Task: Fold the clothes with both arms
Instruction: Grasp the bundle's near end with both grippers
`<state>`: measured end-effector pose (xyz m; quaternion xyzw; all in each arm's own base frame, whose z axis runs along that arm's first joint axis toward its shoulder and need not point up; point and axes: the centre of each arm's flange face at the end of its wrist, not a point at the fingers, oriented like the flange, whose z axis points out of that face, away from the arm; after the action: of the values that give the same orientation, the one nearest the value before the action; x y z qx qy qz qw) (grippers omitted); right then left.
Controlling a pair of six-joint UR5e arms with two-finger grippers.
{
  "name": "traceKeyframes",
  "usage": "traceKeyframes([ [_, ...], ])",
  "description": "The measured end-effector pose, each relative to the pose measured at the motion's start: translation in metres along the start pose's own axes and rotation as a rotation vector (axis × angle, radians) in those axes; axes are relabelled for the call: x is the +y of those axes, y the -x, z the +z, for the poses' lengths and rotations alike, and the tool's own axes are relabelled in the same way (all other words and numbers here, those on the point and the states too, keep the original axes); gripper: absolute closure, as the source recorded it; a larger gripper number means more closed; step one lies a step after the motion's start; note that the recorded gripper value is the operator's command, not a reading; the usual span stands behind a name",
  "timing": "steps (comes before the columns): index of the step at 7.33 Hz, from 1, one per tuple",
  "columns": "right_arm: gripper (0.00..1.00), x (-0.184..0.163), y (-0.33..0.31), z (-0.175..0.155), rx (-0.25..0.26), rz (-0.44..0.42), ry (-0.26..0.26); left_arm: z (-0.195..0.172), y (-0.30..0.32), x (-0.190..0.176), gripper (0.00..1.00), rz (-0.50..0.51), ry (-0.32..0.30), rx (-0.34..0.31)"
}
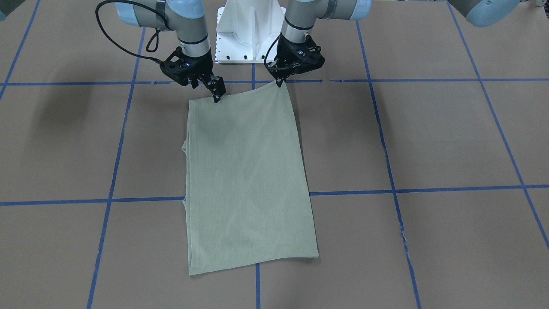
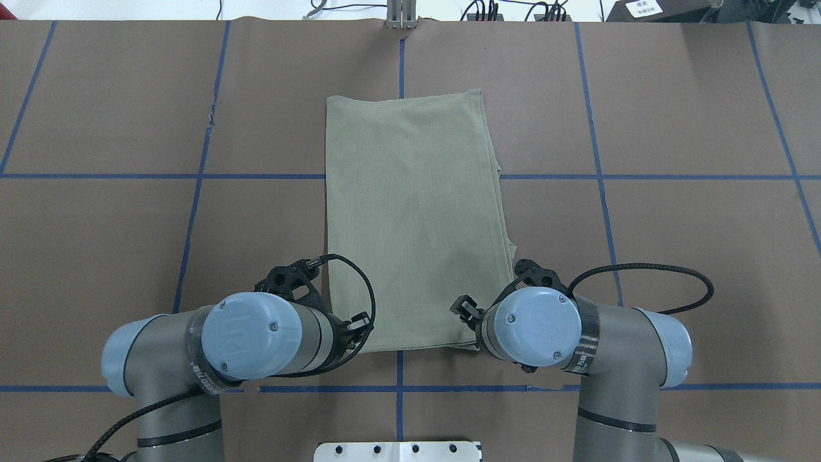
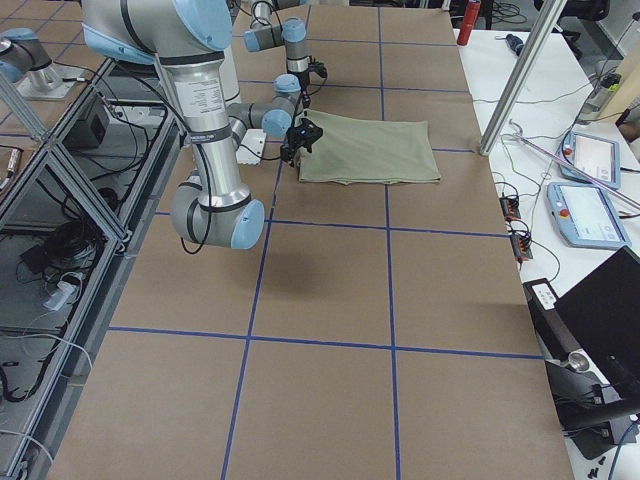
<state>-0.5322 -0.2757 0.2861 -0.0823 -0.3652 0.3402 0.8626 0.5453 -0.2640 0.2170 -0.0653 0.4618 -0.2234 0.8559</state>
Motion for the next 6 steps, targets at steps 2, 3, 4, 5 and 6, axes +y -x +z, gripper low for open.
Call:
traceKeyframes([
  [2, 0.0, 0.001, -0.001, 0.003, 0.006, 0.0, -0.002, 0.004, 0.002, 0.01, 1.0, 0.008, 0.012, -0.006],
  [3, 0.0, 0.001, -0.001, 0.006, 0.01, 0.0, -0.003, 0.004, 0.002, 0.011, 1.0, 0.009, 0.013, -0.008],
  [4, 0.0, 0.002, -0.002, 0.009, 0.016, -0.002, -0.004, 0.004, 0.002, 0.012, 1.0, 0.01, 0.014, -0.007],
  [5, 0.0, 0.003, -0.003, 0.014, 0.025, -0.003, -0.007, 0.004, 0.001, 0.012, 1.0, 0.01, 0.015, -0.006],
  [6, 0.0, 0.004, -0.004, 0.019, 0.035, -0.005, -0.01, 0.004, 0.001, 0.012, 1.0, 0.011, 0.015, -0.006],
])
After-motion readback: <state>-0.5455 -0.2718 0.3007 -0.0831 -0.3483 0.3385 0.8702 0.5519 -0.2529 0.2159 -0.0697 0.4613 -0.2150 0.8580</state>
